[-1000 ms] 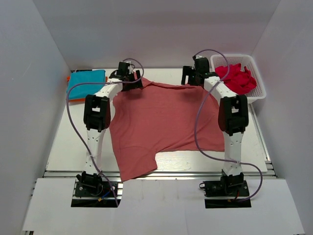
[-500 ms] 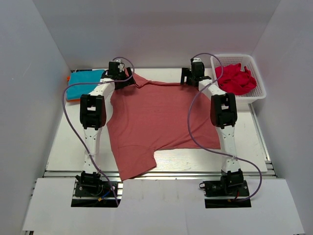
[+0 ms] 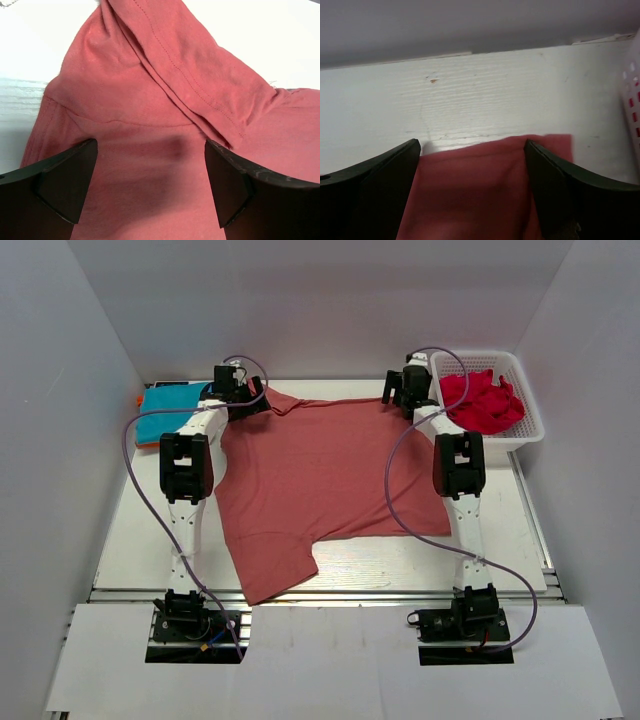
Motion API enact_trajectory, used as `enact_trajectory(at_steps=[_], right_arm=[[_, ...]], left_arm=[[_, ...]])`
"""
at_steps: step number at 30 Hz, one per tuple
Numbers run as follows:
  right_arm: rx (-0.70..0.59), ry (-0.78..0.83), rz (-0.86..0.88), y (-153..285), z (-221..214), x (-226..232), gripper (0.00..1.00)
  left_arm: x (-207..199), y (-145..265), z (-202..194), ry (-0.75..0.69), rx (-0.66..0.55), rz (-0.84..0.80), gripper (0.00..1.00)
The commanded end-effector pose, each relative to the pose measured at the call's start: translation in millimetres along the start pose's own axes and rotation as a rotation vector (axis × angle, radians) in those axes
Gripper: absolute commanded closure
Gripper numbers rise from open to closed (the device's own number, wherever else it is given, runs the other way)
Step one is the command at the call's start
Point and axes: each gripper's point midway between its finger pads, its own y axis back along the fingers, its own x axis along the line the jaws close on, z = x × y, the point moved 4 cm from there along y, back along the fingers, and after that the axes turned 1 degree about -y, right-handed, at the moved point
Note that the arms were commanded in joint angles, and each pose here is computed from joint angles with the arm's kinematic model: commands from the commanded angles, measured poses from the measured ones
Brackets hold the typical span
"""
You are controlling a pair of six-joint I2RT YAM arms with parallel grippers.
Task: Fold and stack the t-shirts
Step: Flatten out the tshirt
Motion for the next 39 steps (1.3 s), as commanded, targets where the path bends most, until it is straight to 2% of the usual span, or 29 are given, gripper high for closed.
enact_trajectory(at_steps=[1, 8, 12, 14, 17, 20, 24, 25, 31, 39], right_arm=[[-0.129, 0.027, -0.037, -4, 35, -14, 0.1], [-0.186, 0.211, 0.085, 5, 60, 3, 0.1], [-0.238, 0.23, 0.128, 19, 89, 14, 0.1], [-0.229, 0.259, 0.21, 32, 97, 29, 0.1], [-0.147, 0.296, 0.336, 49, 81, 57, 0.1], [-0.072, 0.246, 0.314, 60, 66, 66, 0.1], [0.04, 0.021, 0.15, 70, 45, 38, 0.1], [0.07, 0.014, 0.111, 70, 32, 31, 0.1], [0.125, -0.033, -0.075, 66, 17, -12, 0.1], [0.187, -0.085, -0.104, 55, 12, -39, 0.1]], left_arm=[[57, -20, -73, 0.043, 0.223, 0.147, 0.01], [60, -18, -78, 0.056, 0.246, 0.137, 0.01], [57, -17, -76, 0.057, 0.24, 0.114, 0.01], [52, -19, -73, 0.056, 0.226, 0.08, 0.01], [48, -19, -72, 0.058, 0.225, 0.048, 0.01], [48, -21, -74, 0.067, 0.222, 0.048, 0.01], [48, -16, -74, 0.066, 0.222, 0.058, 0.01], [50, -16, -73, 0.065, 0.219, 0.068, 0.01], [52, -17, -73, 0.063, 0.215, 0.085, 0.01], [50, -14, -69, 0.061, 0.206, 0.083, 0.01]])
